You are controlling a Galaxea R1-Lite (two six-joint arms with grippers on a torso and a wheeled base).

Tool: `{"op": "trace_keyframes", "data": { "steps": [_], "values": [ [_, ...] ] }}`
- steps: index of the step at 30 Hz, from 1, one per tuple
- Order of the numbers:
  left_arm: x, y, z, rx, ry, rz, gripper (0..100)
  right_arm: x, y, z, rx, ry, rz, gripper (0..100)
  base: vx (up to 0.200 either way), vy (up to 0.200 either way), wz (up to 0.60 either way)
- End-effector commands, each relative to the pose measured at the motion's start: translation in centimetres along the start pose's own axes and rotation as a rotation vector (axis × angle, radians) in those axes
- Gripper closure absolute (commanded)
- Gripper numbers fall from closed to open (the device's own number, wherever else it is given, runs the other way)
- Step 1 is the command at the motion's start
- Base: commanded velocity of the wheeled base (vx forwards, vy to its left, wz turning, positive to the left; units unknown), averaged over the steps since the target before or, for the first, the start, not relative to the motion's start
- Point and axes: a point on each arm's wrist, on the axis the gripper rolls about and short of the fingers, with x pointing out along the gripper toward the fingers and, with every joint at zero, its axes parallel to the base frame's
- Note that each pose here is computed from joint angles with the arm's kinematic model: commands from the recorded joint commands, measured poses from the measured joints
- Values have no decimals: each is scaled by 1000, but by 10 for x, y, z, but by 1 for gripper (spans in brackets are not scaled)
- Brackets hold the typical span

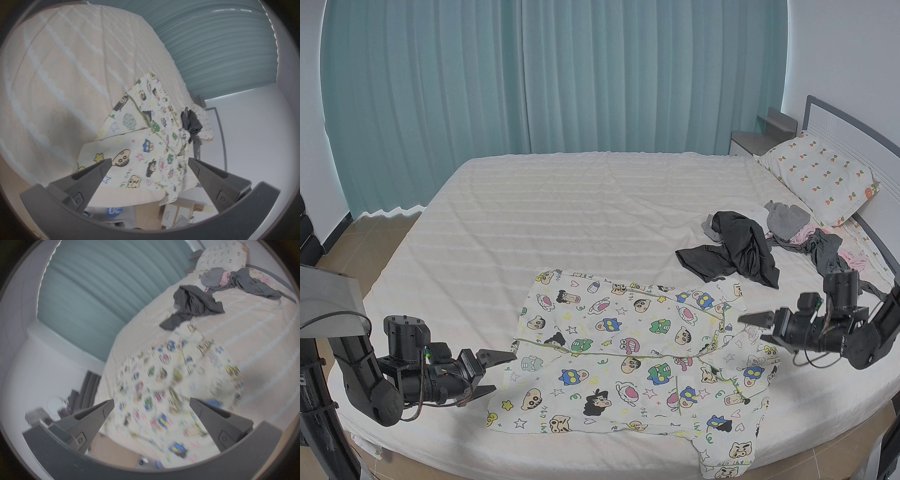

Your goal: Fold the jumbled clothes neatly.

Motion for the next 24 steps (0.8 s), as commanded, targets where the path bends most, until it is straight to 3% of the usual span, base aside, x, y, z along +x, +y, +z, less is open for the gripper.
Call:
{"op": "trace_keyframes", "data": {
  "steps": [1, 6, 10, 18, 24],
  "values": [
    [-7, -8, 13, -67, -30, -102, 0, 105, -16, -5, 45, -152, 23, 0, 200, 0, 0],
    [-4, -6, 12, -60, -32, -112, 0, 120, -24, -8, 61, -113, -25, 0, 200, 0, 0],
    [-4, -5, 12, -59, -32, -109, 0, 132, -26, -13, 63, -99, -36, 0, 0, 0, 0],
    [-1, -4, 10, -55, -26, -102, 0, 141, -38, -28, 80, -52, -168, 0, 0, 0, 0],
    [0, -4, 9, -52, -22, -99, 0, 145, -42, -30, 84, -53, -208, 0, 0, 0, 0]
  ]
}}
